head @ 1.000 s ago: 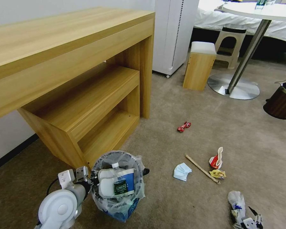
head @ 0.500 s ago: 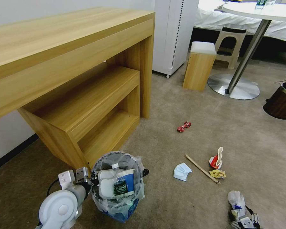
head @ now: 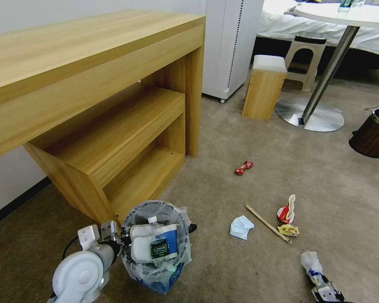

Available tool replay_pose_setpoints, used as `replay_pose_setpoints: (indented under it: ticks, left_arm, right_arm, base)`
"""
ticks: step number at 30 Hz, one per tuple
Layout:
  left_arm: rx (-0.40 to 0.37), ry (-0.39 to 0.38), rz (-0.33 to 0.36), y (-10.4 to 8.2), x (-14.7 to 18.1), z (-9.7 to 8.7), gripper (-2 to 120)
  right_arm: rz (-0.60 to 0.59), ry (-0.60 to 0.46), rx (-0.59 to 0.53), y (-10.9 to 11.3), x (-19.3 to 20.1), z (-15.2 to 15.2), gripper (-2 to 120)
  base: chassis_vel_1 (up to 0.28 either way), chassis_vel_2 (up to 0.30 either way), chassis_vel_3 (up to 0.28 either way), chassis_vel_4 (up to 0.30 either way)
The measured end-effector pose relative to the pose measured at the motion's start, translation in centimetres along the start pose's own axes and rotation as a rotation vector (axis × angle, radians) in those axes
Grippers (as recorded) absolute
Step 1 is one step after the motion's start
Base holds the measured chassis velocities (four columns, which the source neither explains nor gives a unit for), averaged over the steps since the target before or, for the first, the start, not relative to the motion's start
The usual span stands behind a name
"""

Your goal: Pick up the trash bin and place the garbage on the floor into it.

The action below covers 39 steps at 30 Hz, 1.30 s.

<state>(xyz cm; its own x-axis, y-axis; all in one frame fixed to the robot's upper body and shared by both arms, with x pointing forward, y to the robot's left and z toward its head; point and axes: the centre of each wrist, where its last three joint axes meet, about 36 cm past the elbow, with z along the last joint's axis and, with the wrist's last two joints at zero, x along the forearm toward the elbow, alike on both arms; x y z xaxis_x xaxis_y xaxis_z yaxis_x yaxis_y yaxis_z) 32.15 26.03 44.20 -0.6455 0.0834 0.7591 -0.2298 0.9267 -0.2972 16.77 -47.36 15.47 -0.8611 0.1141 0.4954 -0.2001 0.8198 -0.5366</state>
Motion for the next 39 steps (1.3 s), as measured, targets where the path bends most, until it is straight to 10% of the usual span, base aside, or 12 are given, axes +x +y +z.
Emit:
replay_pose_setpoints:
  ticks: [6,15,39]
  left_arm:
    - [-0.001,0.000,0.000,0.0,0.1,0.0,0]
    - [-0.004,0.008,-0.003,0.1,-0.2,0.2,0]
    - [-0.025,0.048,0.012,-1.1,-1.2,0.8,0]
  right_arm:
    - [-0.020,-0.029,-0.006,-0.4,0.0,0.2,0]
    - [-0.009,-0.111,-0.011,-2.1,0.0,-0.2,0]
    - [-0.071,-0.634,0.090,-12.8,-3.6,-13.9,0]
  base:
    - [0.000,0.000,0.000,0.000]
    - [0.000,0.000,0.000,0.000]
    - [0.000,0.000,0.000,0.000]
